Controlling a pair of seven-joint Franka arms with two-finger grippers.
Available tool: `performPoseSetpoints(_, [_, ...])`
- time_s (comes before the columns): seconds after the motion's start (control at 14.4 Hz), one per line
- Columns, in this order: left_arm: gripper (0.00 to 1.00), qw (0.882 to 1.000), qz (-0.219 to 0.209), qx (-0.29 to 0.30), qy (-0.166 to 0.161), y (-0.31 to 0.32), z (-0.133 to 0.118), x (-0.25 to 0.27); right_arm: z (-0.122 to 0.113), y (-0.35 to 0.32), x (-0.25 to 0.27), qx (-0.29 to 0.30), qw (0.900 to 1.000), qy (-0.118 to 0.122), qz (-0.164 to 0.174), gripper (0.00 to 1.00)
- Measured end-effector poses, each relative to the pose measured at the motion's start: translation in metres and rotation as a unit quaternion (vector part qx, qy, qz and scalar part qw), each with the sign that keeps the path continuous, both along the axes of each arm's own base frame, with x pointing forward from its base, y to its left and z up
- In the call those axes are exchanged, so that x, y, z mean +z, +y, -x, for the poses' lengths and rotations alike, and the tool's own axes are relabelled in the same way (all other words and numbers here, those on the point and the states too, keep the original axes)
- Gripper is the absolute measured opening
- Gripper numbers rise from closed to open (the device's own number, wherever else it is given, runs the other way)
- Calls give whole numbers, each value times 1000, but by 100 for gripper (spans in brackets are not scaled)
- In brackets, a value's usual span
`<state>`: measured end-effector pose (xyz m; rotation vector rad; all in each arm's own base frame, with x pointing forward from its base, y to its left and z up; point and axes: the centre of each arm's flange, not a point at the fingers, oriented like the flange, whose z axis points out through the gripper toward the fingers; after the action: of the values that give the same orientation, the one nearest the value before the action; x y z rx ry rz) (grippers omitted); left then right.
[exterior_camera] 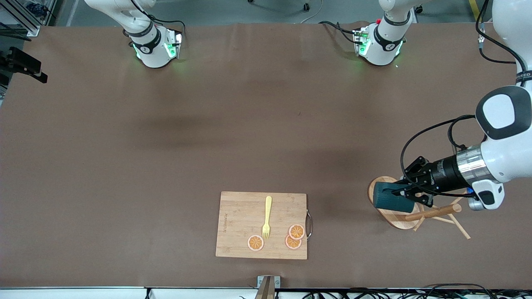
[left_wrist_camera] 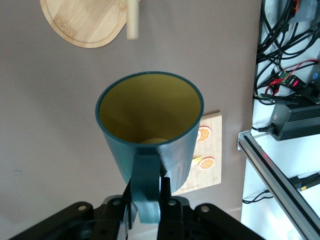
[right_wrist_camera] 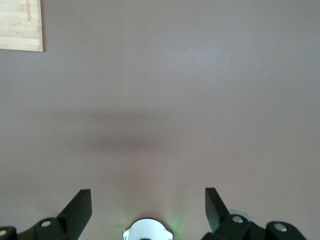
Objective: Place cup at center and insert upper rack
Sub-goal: 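Hang the mug handle onto a stand peg with the left gripper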
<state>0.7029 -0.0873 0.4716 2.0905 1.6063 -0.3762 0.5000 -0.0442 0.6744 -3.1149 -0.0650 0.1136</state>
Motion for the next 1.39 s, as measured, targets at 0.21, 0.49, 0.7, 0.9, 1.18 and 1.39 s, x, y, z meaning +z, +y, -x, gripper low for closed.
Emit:
performPoseSetpoints(0.21, [21, 1000, 17, 9, 3, 16, -3, -4, -1, 1, 1, -6, 1000, -4, -1, 100])
performPoseSetpoints(0.49, [21, 1000, 26, 15, 7, 36, -6, -14, 2, 2, 1, -26, 1000, 3, -4, 100])
performPoseSetpoints(0.7, [21, 998, 57, 12, 23, 51, -6, -24, 2, 3, 1, -25, 1000, 3, -4, 100])
performPoseSetpoints(0.9, [21, 996, 82, 8, 29, 70, -5, -31, 2, 5, 1, -25, 1000, 3, -3, 100])
performPoseSetpoints(1.18, [21, 996, 89, -3, 32, 86, -3, -37, 2, 5, 2, -24, 1000, 3, -3, 100])
performPoseSetpoints(1.39, [21, 994, 105, -21, 23, 101, -1, -42, 2, 5, 2, -24, 1000, 3, -3, 100])
